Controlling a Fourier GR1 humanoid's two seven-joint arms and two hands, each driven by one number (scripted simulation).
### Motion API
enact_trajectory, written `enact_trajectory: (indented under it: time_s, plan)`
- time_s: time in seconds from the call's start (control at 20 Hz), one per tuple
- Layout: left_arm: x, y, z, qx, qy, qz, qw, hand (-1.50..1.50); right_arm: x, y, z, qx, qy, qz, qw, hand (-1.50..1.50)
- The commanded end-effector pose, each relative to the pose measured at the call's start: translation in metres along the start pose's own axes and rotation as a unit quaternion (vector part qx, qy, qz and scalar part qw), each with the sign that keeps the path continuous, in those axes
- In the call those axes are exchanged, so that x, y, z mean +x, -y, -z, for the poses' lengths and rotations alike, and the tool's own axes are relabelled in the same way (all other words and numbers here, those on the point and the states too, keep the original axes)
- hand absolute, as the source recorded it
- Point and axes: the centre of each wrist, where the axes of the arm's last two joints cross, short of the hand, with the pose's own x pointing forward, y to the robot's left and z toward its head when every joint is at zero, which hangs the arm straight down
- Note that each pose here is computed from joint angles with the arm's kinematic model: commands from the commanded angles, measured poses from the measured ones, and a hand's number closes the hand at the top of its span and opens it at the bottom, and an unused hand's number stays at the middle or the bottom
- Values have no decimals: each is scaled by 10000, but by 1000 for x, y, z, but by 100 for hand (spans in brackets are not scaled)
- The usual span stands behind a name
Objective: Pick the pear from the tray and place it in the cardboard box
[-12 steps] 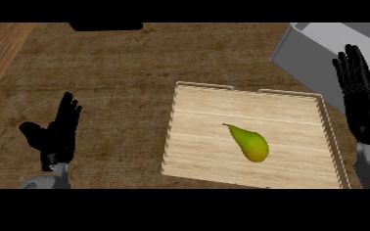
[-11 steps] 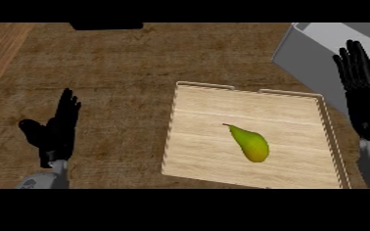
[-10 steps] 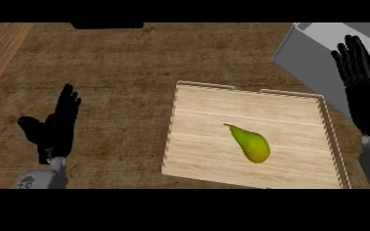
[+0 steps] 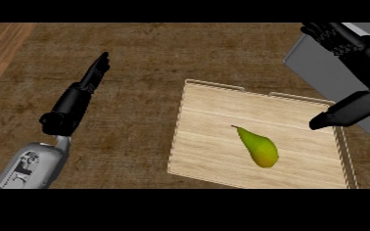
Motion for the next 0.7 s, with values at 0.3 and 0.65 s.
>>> enact_trajectory:
  time_s: [0.3, 0.65]
  plan:
    - [13, -21, 4, -406, 245, 166, 9987, 0, 29, 38, 33, 2089, 867, -1361, 9645, -150]
    - [4, 2, 3, -351, 154, 213, 9990, 0, 59, 5, 57, 3576, 374, -2775, 8909, -150]
